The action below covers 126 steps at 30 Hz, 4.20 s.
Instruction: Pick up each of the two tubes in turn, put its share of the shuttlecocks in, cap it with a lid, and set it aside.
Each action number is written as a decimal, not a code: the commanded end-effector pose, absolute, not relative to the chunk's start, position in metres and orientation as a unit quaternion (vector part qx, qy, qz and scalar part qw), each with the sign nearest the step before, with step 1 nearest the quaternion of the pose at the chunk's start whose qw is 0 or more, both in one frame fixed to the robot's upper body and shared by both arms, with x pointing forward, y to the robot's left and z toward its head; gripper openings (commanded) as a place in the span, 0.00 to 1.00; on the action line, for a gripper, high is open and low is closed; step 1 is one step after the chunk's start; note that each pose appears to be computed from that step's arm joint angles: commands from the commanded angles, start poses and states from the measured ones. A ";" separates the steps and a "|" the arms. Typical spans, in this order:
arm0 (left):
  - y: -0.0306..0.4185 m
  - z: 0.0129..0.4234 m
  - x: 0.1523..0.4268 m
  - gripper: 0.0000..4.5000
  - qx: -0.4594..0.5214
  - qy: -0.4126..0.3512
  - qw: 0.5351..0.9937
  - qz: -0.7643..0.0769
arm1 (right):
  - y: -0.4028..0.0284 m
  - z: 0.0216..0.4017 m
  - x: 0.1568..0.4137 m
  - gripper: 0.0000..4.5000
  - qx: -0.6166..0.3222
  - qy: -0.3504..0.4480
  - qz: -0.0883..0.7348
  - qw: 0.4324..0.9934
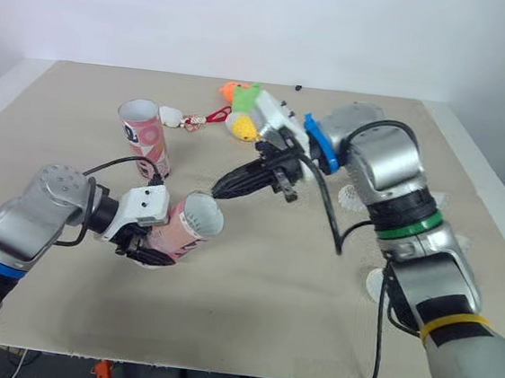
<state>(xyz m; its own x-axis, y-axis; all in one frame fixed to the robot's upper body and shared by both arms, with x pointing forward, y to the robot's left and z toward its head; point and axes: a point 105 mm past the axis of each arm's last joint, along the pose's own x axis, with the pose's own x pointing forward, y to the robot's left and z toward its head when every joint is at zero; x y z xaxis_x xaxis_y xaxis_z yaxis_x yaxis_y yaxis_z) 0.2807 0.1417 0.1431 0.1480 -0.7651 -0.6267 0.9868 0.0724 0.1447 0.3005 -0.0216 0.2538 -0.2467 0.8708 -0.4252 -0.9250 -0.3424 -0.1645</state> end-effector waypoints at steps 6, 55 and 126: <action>0.114 0.171 0.282 0.67 0.248 0.080 0.717 -0.646 | -0.086 0.273 0.295 0.01 -0.255 0.027 0.708 0.659; 0.056 0.106 0.301 0.67 0.119 -0.024 0.736 -0.666 | -0.278 0.135 0.307 0.11 -0.430 0.364 0.525 0.638; 0.070 0.075 0.296 0.67 0.105 0.092 0.707 -0.693 | -0.015 0.276 0.308 0.01 -0.646 -0.064 0.670 0.361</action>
<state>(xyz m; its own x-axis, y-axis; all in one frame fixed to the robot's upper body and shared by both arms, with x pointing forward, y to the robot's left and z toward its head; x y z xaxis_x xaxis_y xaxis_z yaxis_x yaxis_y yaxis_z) 0.3005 0.0599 0.1042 0.0130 -0.9825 -0.1856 0.9933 -0.0086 0.1151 0.3131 -0.0144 0.2753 0.1009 0.5881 -0.8025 -0.4354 -0.6992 -0.5671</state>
